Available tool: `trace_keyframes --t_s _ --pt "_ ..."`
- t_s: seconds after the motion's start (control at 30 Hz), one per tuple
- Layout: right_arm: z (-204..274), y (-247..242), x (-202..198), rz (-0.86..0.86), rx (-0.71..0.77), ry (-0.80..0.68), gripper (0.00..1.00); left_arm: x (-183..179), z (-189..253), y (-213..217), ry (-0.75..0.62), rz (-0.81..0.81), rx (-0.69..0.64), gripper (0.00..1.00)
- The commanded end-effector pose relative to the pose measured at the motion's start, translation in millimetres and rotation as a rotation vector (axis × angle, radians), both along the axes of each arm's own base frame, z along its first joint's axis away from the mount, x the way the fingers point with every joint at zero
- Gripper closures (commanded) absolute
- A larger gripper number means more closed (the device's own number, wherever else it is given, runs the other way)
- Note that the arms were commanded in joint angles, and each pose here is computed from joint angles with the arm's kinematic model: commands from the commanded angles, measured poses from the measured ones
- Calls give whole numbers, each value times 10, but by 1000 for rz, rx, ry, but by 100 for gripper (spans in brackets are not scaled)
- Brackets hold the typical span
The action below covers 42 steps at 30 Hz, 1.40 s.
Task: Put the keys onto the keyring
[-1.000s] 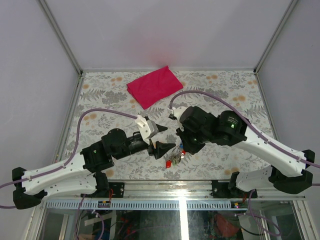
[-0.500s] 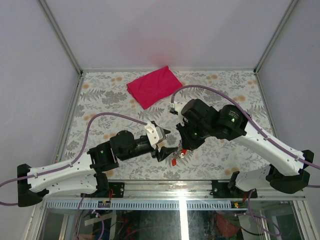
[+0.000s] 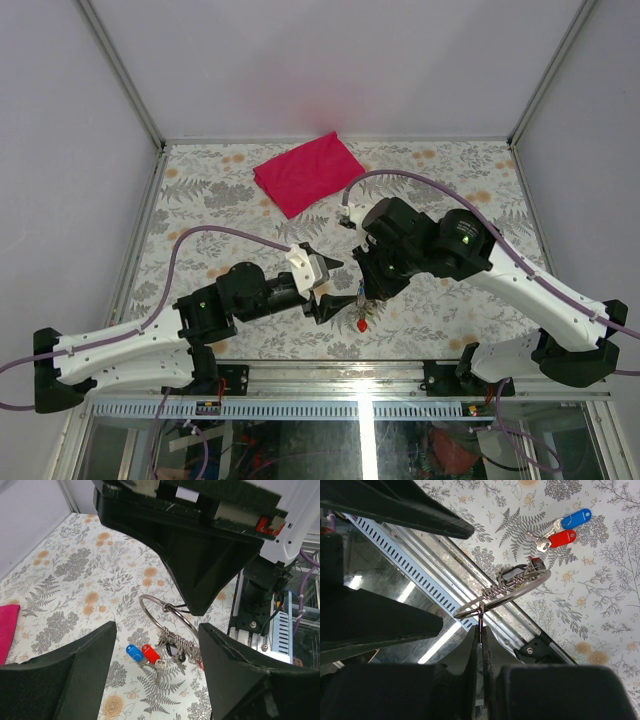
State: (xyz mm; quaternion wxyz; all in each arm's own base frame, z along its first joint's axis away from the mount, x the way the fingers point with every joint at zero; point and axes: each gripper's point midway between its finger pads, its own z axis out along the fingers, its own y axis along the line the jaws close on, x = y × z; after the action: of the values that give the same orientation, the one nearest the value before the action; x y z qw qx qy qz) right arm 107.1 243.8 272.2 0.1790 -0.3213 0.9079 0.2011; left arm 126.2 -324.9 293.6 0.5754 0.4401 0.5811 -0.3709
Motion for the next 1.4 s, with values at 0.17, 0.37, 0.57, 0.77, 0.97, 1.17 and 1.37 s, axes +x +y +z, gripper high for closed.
trace_keyframes --t_s 0.17,0.37,0.57,0.77,0.97,1.17,1.37 --pt "58 52 79 -15 7 -11 100 -30 309 -7 -24 -2 -111 32" --pt "102 82 49 -3 31 -3 100 2 99 -47 -21 8 -53 34" --pt "135 81 7 7 48 9 100 122 -62 -44 -56 55 42 38" --pt "144 88 -33 25 56 22 100 210 -49 -48 -100 88 78 41" --pt "163 94 -72 46 59 39 100 278 26 -58 -132 126 48 47" --pt "182 95 -106 62 58 53 100 226 104 -97 -172 105 -11 47" --pt "185 104 -128 67 60 68 100 143 168 -151 -197 62 -31 47"
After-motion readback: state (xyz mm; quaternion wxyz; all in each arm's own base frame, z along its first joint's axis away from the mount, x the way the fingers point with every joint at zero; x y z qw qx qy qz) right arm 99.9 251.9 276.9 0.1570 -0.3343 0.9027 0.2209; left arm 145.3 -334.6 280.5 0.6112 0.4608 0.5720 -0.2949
